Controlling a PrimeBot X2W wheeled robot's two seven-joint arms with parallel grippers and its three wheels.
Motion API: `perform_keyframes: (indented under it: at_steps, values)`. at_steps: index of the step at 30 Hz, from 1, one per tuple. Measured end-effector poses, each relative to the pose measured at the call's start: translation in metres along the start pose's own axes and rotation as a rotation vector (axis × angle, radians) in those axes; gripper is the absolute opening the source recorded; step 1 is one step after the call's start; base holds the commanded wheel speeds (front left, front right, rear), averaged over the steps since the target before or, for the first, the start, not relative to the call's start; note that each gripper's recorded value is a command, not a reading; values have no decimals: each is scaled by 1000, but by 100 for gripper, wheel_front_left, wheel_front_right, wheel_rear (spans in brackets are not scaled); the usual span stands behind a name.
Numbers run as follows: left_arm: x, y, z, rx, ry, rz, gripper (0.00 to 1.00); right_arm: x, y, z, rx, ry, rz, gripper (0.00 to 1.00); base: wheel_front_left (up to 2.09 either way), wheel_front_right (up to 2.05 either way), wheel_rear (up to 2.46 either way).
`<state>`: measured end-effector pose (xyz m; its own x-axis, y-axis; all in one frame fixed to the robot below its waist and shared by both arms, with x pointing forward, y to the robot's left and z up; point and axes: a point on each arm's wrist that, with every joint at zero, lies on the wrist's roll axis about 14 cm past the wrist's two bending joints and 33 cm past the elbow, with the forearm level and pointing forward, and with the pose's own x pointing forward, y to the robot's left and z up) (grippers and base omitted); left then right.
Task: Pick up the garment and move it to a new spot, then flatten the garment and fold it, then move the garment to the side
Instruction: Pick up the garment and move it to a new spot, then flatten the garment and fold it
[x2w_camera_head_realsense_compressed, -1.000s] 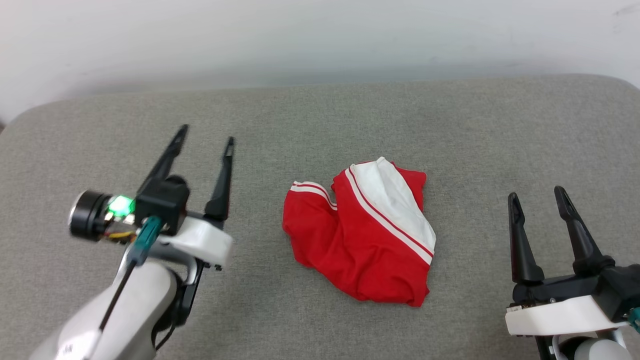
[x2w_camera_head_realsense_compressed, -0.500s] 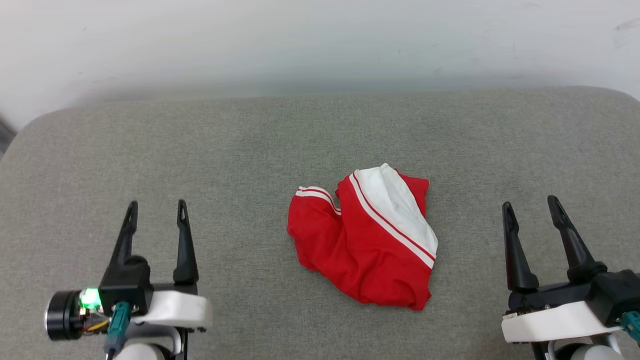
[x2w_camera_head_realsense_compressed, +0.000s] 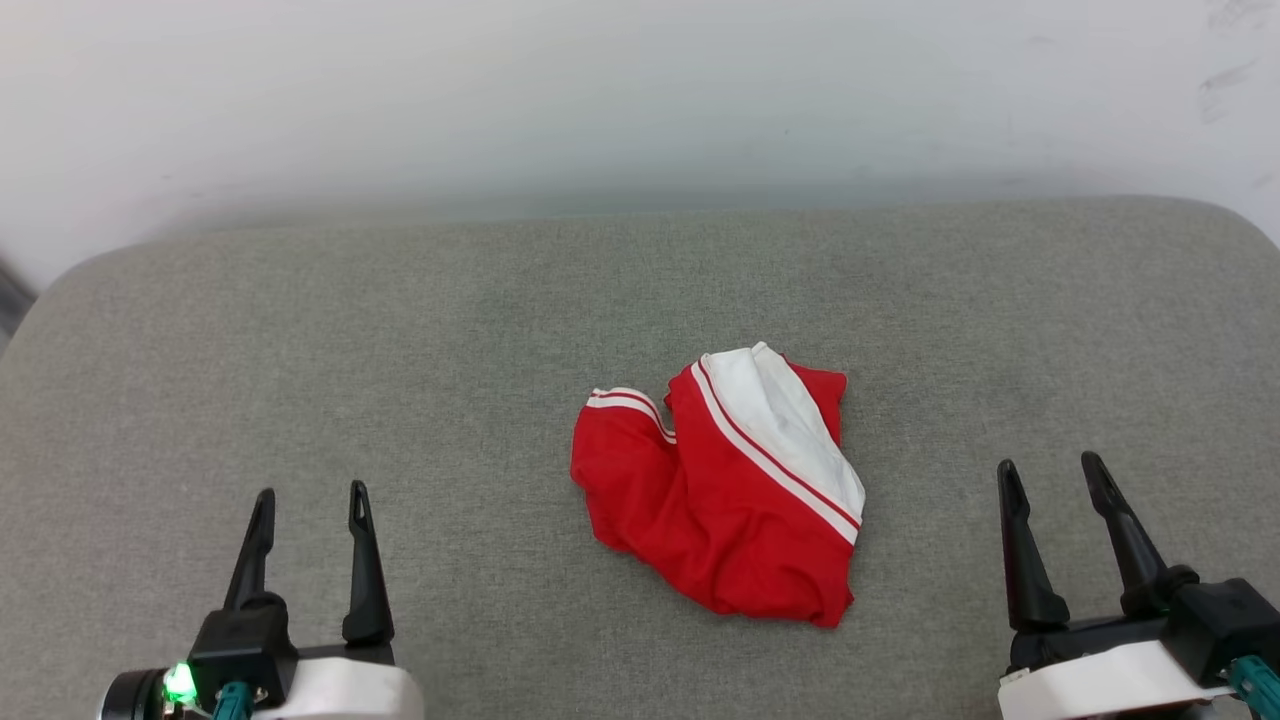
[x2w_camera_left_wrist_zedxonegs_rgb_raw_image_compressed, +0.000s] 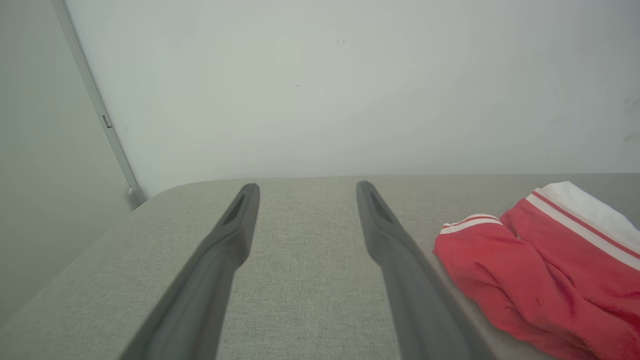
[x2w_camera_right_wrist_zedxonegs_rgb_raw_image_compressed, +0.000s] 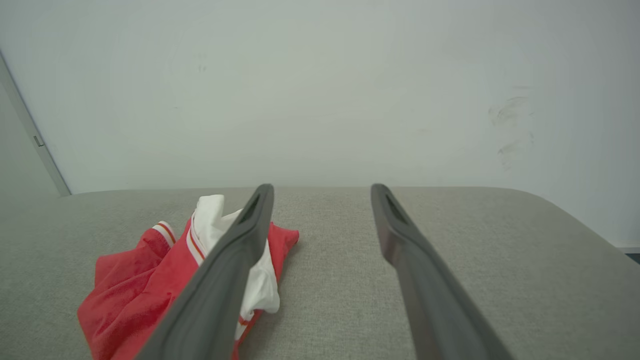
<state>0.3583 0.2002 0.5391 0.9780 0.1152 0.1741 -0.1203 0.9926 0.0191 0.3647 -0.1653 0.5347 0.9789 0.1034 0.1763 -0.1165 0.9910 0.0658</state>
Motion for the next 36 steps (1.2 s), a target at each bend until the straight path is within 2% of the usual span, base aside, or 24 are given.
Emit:
perform_keyframes:
  at_steps: [22,27,29,31,32,33,36]
  values:
    - [-19,0,-10,-6,30,-22,100,-9,2,-2,22,10,0,100,0,0,0]
    - [-18,0,-11,-5,35,-18,100,13,7,28,-27,-90,28,100,0,0,0]
    - [-17,0,-13,-2,39,-22,100,38,14,65,-80,-207,58,100,0,0,0]
    - [-16,-1,-13,-4,39,-20,100,45,18,77,-101,-244,70,100,0,0,0]
    - [-15,-1,-13,-7,38,-18,100,58,27,103,-127,-327,99,100,0,0,0]
    - [-15,-1,-13,-7,38,-18,100,58,27,103,-127,-327,99,100,0,0,0]
    - [-13,-1,-14,-7,40,-17,100,75,39,142,-164,-444,153,100,0,0,0]
